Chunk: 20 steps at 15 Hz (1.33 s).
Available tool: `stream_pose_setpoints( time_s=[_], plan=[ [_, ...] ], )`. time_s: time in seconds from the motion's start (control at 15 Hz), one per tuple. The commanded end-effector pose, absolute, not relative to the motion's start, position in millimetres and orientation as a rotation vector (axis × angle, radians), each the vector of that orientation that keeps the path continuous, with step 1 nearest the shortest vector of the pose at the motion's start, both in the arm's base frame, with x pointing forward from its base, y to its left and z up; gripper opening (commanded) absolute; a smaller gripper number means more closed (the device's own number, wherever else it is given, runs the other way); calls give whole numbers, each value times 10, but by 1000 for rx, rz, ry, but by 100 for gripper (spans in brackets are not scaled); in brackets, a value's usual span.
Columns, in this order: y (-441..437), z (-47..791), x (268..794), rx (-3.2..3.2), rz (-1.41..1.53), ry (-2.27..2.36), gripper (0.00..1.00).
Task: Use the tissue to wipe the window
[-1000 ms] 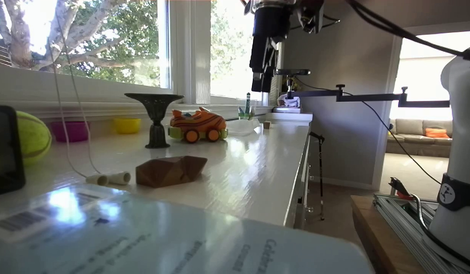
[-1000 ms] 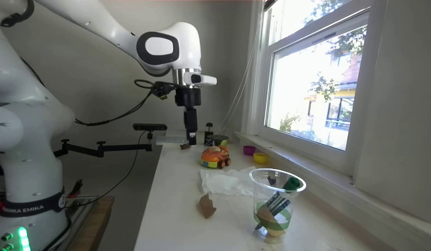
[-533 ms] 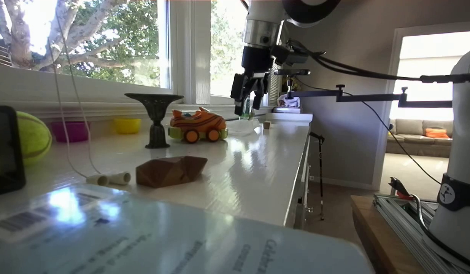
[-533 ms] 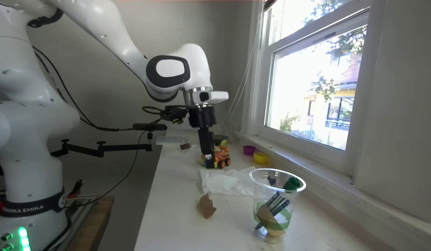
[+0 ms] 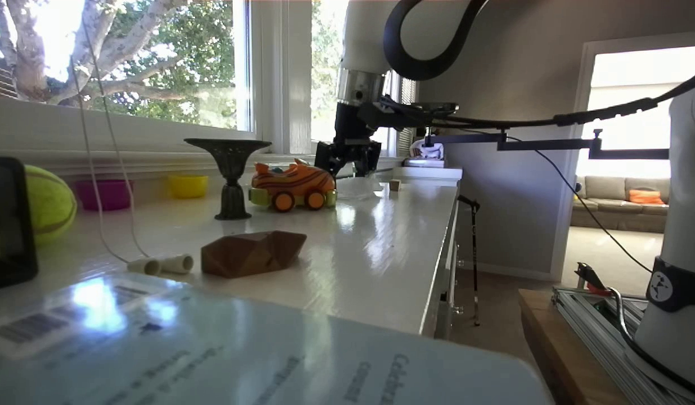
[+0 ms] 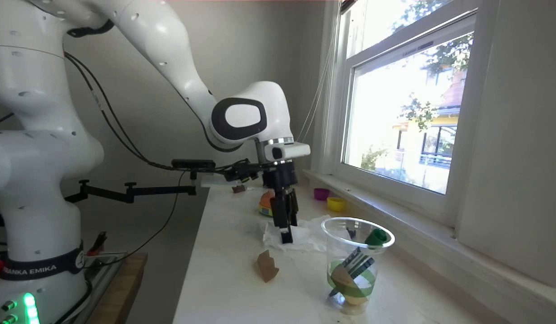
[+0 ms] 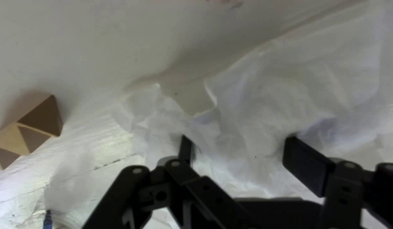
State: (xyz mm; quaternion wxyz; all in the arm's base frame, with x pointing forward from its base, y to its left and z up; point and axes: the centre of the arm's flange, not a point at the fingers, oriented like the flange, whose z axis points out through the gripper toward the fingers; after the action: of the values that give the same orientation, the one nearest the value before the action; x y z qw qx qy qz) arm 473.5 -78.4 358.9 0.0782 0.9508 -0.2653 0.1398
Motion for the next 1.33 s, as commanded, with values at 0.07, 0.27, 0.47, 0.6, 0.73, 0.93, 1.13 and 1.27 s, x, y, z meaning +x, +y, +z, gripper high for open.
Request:
stream_pose_setpoints(
  time_s=[0.07, 0.27, 0.47, 0.6, 0.73, 0.93, 1.13, 1.27],
  plan=[
    [-744, 3539, 5033, 2845, 474, -887, 37],
    [-704, 3651, 5088, 2836, 499, -909, 16],
    [-738, 3682, 4987, 2843, 484, -868, 20],
    [-743, 3681, 4985, 2843, 483, -870, 9],
    [-747, 3681, 4985, 2842, 483, -870, 8],
    [-668, 3756, 5142, 2803, 618, -797, 0],
    [-533, 4138, 5356, 2761, 828, -624, 0],
    [-415, 4392, 5479, 2732, 962, -509, 0]
  ],
)
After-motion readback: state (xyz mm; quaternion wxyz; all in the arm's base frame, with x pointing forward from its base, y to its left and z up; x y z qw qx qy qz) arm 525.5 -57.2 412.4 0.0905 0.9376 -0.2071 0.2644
